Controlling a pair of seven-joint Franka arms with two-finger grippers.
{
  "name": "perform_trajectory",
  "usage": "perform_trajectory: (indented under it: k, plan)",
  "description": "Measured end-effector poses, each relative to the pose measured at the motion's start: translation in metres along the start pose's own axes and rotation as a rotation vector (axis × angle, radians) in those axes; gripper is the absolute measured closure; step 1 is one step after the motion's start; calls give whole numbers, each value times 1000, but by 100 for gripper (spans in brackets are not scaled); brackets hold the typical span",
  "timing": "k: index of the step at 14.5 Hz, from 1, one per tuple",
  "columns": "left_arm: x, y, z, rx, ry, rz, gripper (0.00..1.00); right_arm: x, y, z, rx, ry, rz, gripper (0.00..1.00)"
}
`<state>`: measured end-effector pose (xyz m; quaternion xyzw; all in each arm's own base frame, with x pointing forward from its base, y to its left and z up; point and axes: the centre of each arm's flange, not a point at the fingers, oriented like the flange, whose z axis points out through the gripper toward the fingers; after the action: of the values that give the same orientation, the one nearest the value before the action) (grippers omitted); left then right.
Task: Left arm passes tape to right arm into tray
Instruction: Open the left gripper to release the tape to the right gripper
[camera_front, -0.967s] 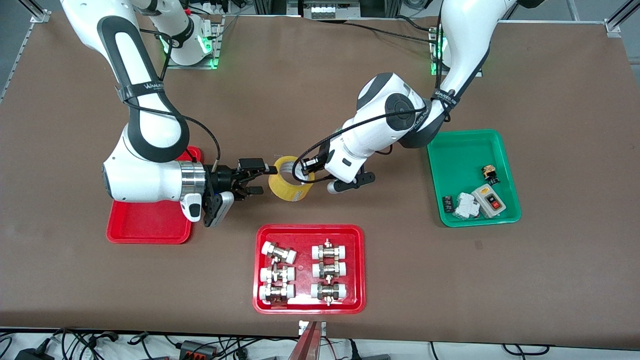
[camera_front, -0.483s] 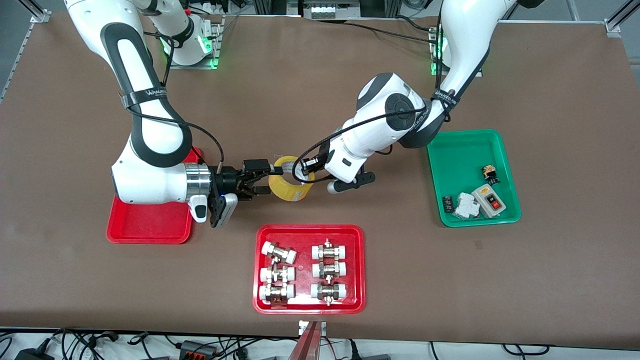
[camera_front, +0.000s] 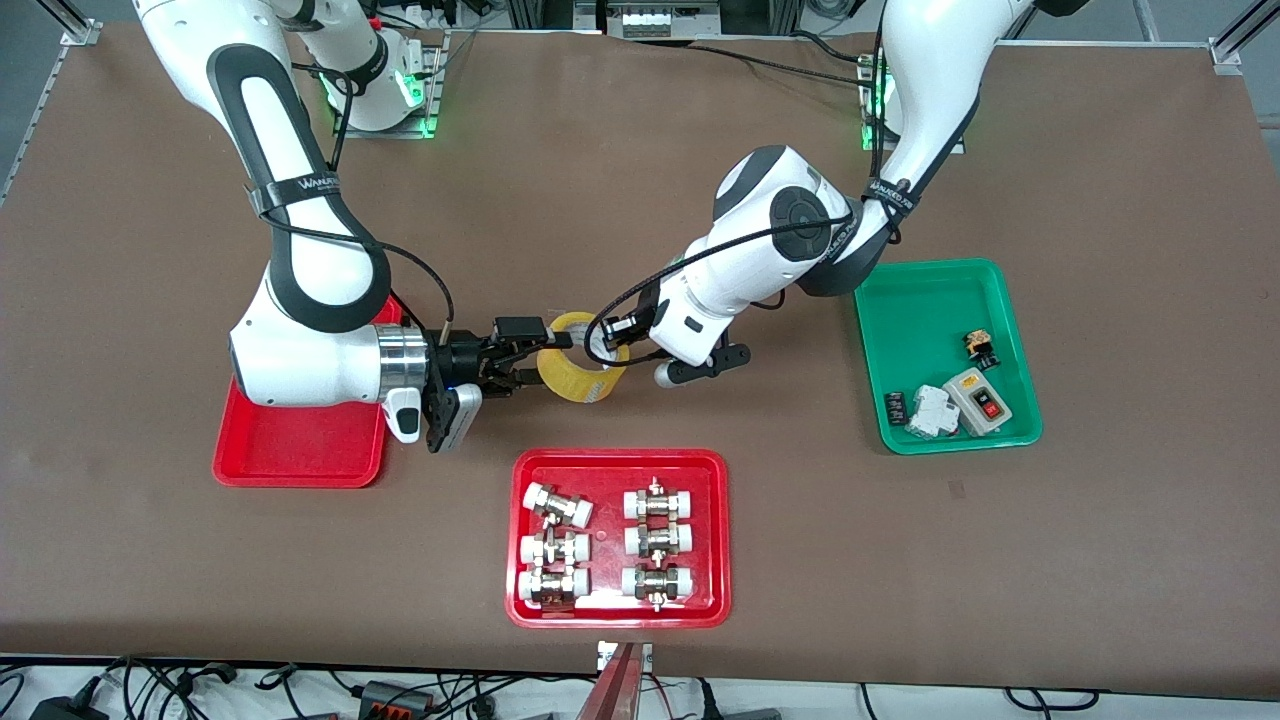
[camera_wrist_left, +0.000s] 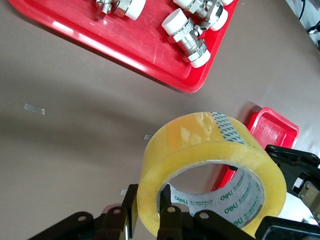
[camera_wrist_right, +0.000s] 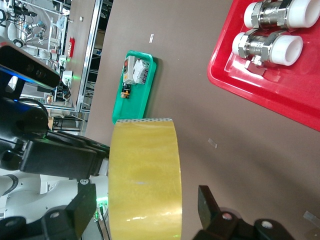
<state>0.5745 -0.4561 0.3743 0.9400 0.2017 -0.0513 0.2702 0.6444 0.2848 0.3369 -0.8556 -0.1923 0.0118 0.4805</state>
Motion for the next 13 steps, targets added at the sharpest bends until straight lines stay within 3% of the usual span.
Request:
perform_trajectory:
  k: [10,13]
  plan:
    - [1,-2,3,4,-4,-2,79,0,0,-1,-1,1,-14,15]
    - [1,-1,2,4,-4,-2,79,0,2,-2,-1,3,-47,47]
